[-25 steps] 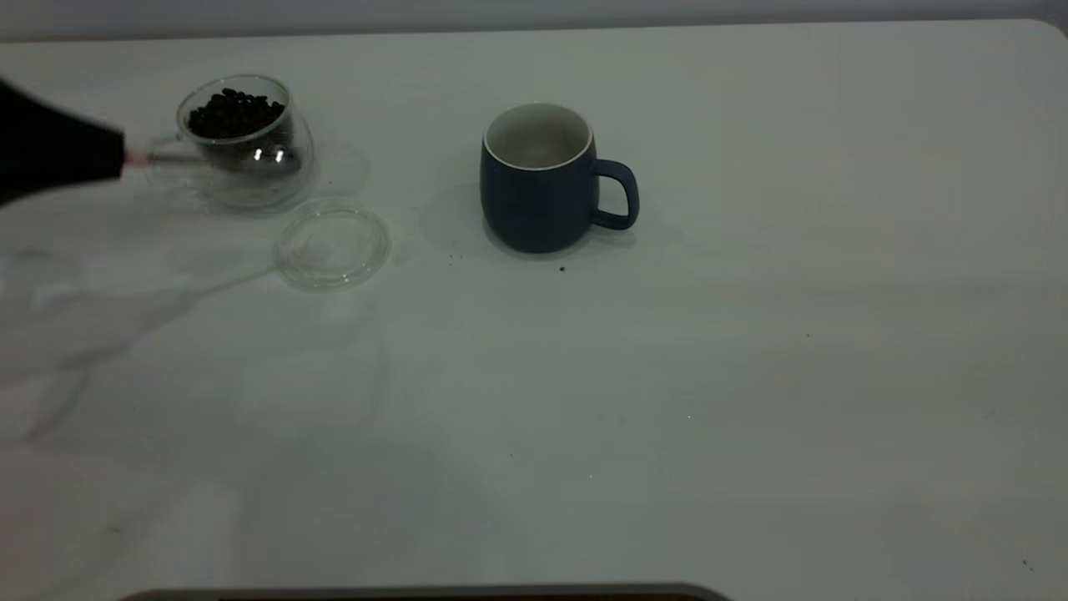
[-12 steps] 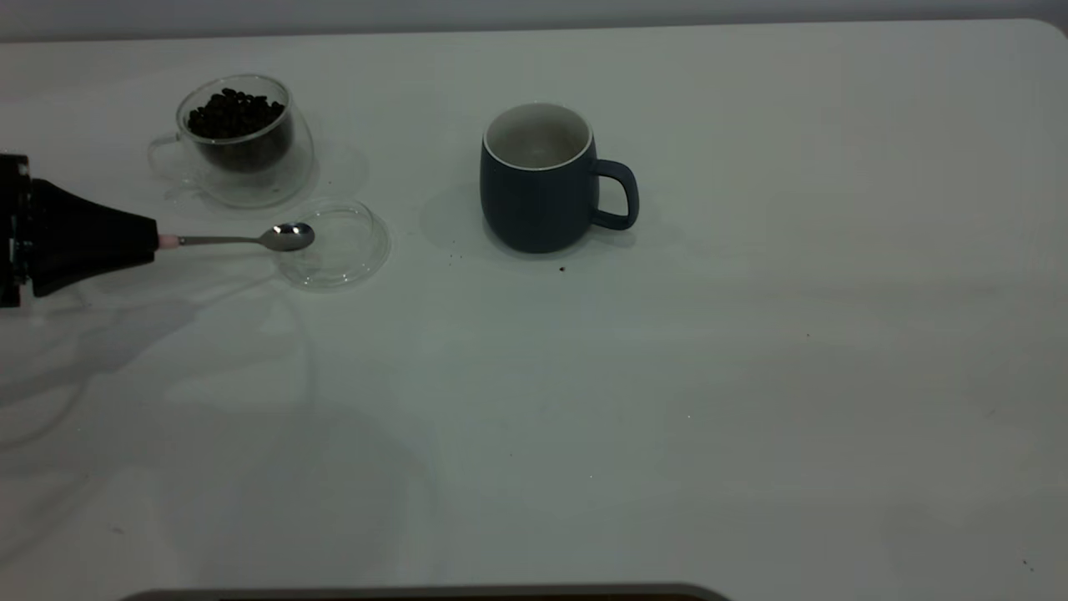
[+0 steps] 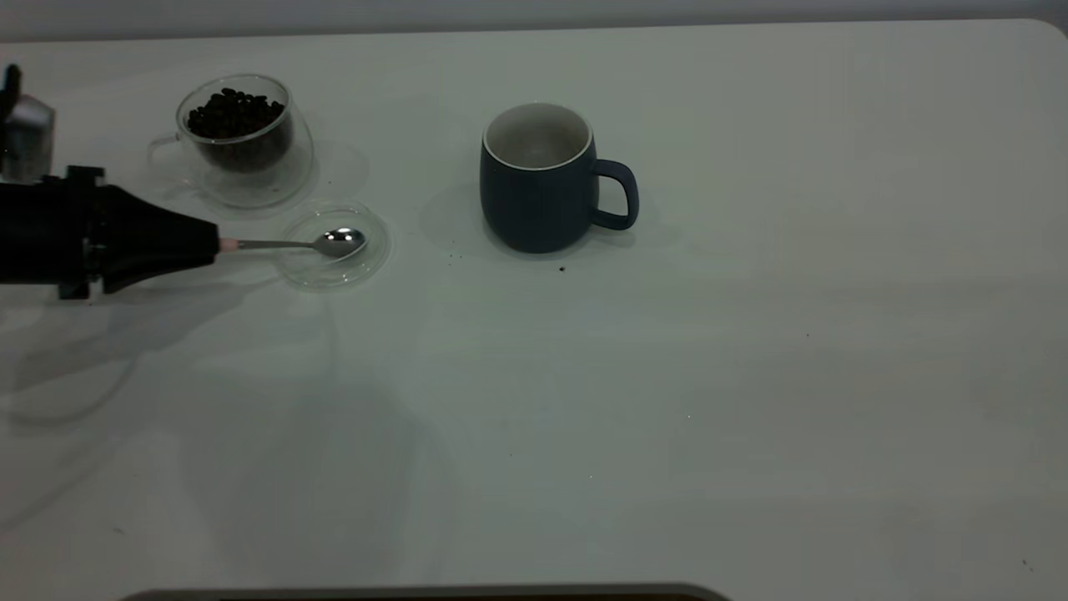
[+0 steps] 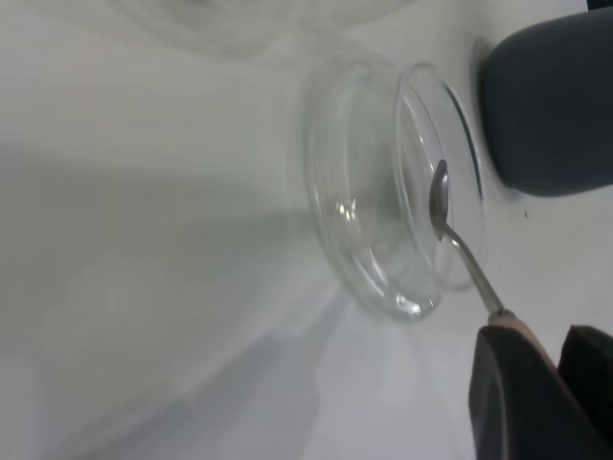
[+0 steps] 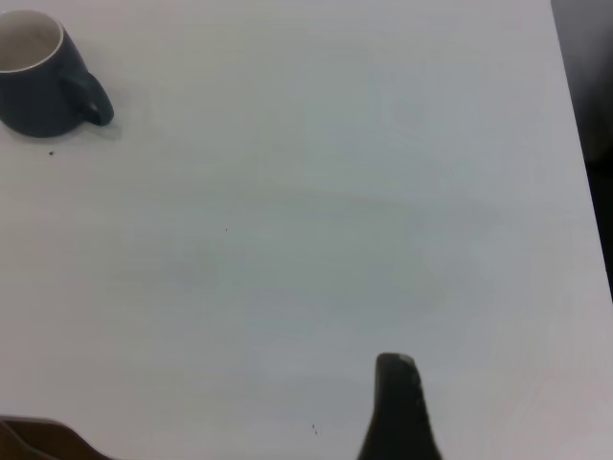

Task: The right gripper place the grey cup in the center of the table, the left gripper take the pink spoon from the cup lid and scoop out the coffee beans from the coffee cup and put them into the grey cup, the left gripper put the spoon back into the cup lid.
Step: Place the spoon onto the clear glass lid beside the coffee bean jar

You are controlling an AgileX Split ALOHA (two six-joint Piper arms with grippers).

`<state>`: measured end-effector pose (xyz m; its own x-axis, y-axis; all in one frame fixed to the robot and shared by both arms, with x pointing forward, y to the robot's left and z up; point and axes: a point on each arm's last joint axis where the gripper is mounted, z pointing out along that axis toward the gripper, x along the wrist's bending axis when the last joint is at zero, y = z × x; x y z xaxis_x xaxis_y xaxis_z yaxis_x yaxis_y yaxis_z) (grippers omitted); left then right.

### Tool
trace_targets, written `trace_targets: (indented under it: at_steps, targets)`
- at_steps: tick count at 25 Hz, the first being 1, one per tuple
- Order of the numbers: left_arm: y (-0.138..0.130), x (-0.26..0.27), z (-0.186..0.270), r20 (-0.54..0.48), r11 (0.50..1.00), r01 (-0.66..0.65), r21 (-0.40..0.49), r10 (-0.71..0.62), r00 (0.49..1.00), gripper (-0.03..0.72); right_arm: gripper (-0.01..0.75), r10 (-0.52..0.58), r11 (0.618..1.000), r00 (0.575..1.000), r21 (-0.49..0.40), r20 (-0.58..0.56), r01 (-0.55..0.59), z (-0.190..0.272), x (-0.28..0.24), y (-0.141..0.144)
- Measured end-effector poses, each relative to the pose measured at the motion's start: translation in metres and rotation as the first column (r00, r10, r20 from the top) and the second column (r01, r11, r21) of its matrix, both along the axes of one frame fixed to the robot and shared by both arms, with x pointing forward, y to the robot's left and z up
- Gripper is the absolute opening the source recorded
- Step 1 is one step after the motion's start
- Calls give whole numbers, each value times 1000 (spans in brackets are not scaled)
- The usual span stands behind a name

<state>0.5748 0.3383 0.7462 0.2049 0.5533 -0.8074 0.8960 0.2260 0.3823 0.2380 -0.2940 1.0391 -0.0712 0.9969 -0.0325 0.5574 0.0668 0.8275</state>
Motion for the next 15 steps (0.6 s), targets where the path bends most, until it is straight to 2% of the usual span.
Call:
trace_targets:
  at_steps: [8, 15]
  targets:
    - [-14, 14, -13, 12, 1000, 10, -9, -10, 1000, 115, 591, 0, 1000, 1000, 0, 0, 0, 0, 0, 0]
    - [-17, 16, -13, 13, 1000, -7, -14, 8, 1000, 119, 591, 0, 1000, 1000, 0, 0, 0, 0, 0, 0]
